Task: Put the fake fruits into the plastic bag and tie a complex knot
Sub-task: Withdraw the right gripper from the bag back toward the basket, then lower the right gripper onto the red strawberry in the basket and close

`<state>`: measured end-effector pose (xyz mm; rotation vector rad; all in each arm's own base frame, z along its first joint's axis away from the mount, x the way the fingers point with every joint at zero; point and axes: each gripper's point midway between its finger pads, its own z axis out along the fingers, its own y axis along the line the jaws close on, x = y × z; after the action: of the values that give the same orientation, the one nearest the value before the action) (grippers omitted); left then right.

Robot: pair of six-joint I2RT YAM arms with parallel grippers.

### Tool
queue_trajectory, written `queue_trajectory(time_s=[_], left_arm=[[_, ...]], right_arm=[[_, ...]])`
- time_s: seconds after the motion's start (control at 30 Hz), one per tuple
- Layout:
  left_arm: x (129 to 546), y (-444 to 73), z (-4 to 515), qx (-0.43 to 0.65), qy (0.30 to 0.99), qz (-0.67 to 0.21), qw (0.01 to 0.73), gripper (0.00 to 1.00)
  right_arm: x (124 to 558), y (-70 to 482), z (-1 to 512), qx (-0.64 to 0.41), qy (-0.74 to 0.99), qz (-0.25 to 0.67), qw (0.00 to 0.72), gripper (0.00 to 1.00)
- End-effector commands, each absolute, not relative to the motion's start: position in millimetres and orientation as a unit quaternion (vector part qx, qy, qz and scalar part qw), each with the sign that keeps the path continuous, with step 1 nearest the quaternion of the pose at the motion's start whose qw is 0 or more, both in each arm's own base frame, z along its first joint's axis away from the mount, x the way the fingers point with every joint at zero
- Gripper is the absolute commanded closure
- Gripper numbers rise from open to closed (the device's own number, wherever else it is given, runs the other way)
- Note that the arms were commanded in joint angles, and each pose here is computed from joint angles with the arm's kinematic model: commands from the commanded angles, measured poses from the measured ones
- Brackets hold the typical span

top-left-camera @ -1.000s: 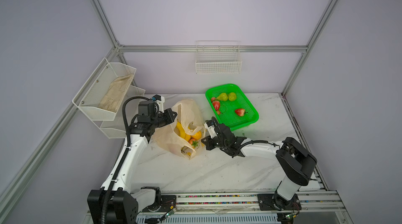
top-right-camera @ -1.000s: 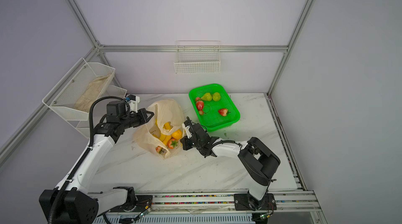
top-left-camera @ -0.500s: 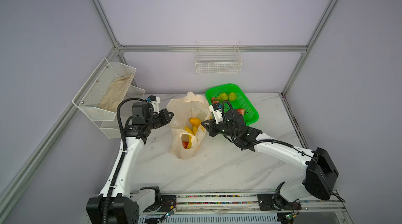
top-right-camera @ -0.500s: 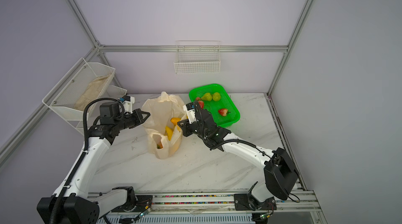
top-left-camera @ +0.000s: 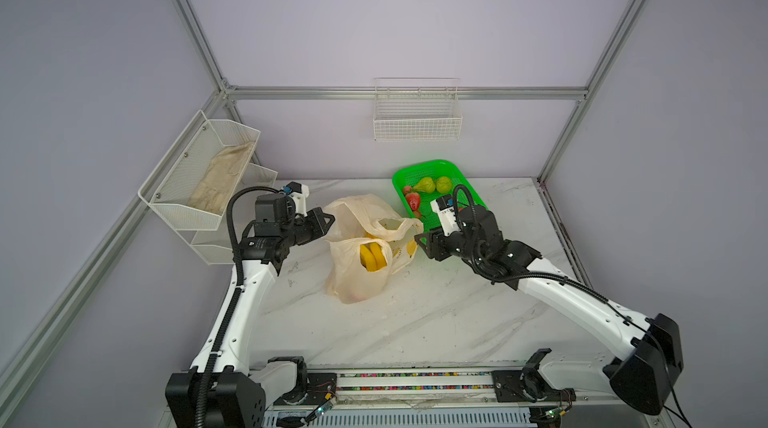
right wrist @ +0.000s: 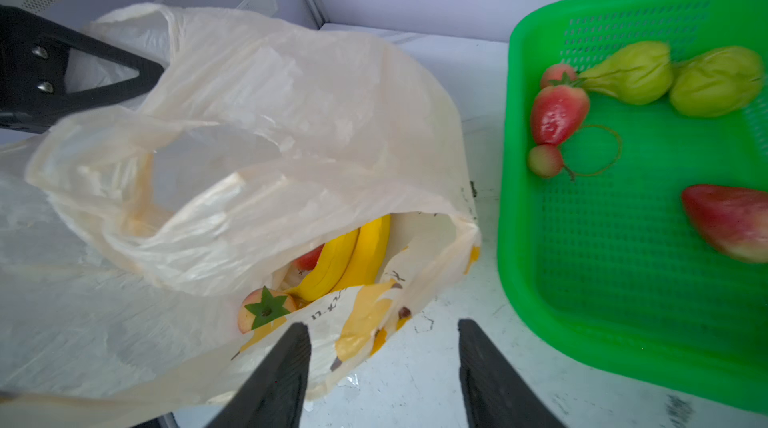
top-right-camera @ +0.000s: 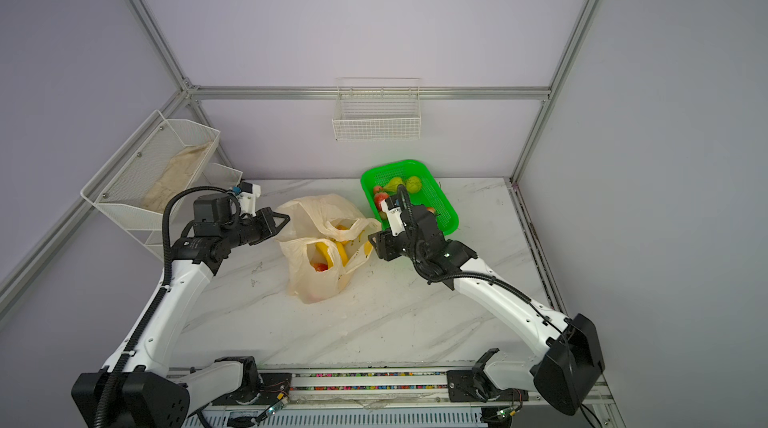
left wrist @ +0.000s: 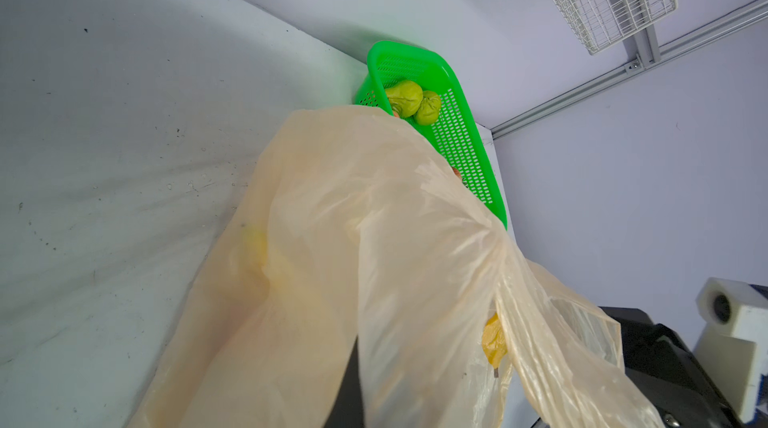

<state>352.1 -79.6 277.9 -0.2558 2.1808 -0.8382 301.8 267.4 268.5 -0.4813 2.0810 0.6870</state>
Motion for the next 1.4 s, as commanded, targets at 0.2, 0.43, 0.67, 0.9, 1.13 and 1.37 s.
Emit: queue_trajectory(time_s=[0.2,0.43,0.67,0.9,1.13,1.37], left_arm=[[362.7,-80.0,295.3,-0.092,0.844,-0.333,0.41,1.0],[361.5,-80.5,294.0,-0.089,0.843,-0.334,0.412,1.0],[362.6,-80.9,292.7,-0.085,0.843,-0.333,0.413,1.0],[362.9,-80.2,290.1,-0.085,0.844,-0.331,0.413,1.0],[364.4,-79.1,287.9,-0.086,0.845,-0.328,0.412,1.0],[364.3,-78.8,287.4,-0.085,0.846,-0.326,0.413,1.0]], right_arm=[[373.1,166.3,258.4,-0.089,0.872,0.084,0.475,0.32],[477.0,154.3,183.6,-0.117,0.902,-0.081,0.407,0.27],[519.1,142.9,127.1,-0.177,0.907,-0.194,0.329,0.15],[537.3,127.4,97.1,-0.214,0.9,-0.25,0.286,0.12],[549.8,128.9,83.9,-0.239,0.902,-0.241,0.267,0.12],[548.8,127.6,68.3,-0.252,0.912,-0.221,0.236,0.14]])
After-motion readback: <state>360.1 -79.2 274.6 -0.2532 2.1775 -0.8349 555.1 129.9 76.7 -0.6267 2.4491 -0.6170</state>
